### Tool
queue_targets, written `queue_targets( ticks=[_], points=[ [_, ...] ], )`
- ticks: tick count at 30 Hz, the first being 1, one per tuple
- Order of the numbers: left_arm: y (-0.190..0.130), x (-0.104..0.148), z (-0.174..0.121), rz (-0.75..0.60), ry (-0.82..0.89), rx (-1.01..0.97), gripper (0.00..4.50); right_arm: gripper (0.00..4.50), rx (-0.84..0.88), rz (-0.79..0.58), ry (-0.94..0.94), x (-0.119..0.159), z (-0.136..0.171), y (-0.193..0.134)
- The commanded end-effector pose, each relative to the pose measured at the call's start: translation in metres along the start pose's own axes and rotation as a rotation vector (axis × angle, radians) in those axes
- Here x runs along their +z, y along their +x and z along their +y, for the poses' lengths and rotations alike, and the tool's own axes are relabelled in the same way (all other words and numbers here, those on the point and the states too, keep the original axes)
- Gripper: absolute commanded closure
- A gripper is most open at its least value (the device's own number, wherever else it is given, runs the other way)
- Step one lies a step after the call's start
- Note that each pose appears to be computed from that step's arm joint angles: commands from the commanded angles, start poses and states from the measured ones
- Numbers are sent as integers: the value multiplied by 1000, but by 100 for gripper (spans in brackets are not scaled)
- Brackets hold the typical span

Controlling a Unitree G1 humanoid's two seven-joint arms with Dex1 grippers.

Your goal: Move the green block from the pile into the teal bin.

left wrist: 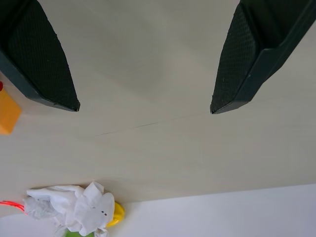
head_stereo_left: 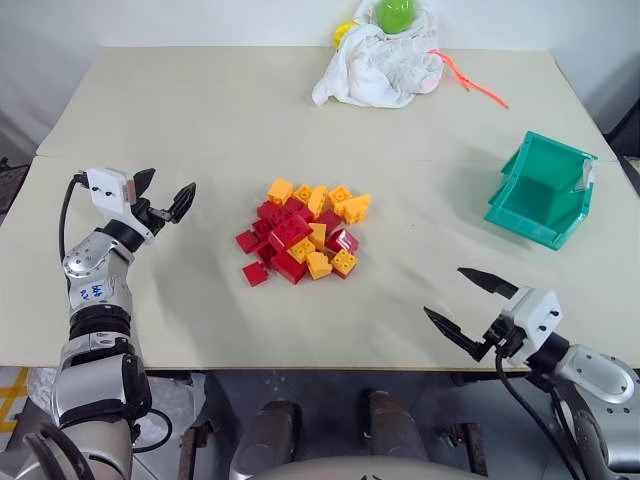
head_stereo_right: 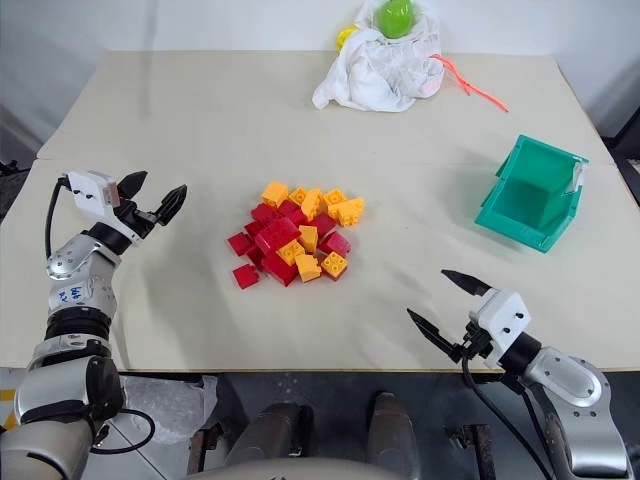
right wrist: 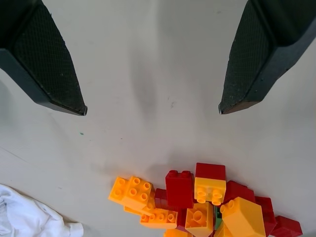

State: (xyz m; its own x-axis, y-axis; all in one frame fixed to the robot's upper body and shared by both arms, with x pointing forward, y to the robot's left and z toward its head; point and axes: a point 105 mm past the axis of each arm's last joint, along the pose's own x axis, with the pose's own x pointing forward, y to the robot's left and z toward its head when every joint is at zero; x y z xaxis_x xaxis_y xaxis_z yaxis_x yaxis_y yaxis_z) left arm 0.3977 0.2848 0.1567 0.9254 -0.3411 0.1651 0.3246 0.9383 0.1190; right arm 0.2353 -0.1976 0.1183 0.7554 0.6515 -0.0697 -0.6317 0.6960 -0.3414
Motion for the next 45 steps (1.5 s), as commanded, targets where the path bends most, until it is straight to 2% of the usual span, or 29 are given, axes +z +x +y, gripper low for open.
queue_targets(
  ticks=[1,13,16,20,24,27,33,38,39,45],
  points=[
    [-2,17,12,-59,15,56,0,2,22,-24,13,9,-1,0],
    [-5,22,-10,-53,10,-136,0,2,65,-6,47,24,-1,14],
    [-12,27,-18,-64,2,-244,0,2,88,-26,89,42,0,28],
    [-25,23,-22,-17,51,-348,0,2,116,-36,52,58,8,43],
    [-43,33,-41,-106,16,-553,0,2,137,-29,57,70,13,57],
    [-60,33,-53,-112,15,-701,0,59,170,7,67,75,19,69],
    [-90,29,-75,-105,-5,-961,0,259,238,34,83,89,38,117],
    [-102,24,-83,-67,10,-1032,0,428,296,-2,124,112,61,153],
    [-103,22,-83,-49,18,-1040,0,448,306,-11,133,118,67,163],
    [-95,18,-74,-57,73,-988,0,448,334,-20,154,139,97,207]
  ],
)
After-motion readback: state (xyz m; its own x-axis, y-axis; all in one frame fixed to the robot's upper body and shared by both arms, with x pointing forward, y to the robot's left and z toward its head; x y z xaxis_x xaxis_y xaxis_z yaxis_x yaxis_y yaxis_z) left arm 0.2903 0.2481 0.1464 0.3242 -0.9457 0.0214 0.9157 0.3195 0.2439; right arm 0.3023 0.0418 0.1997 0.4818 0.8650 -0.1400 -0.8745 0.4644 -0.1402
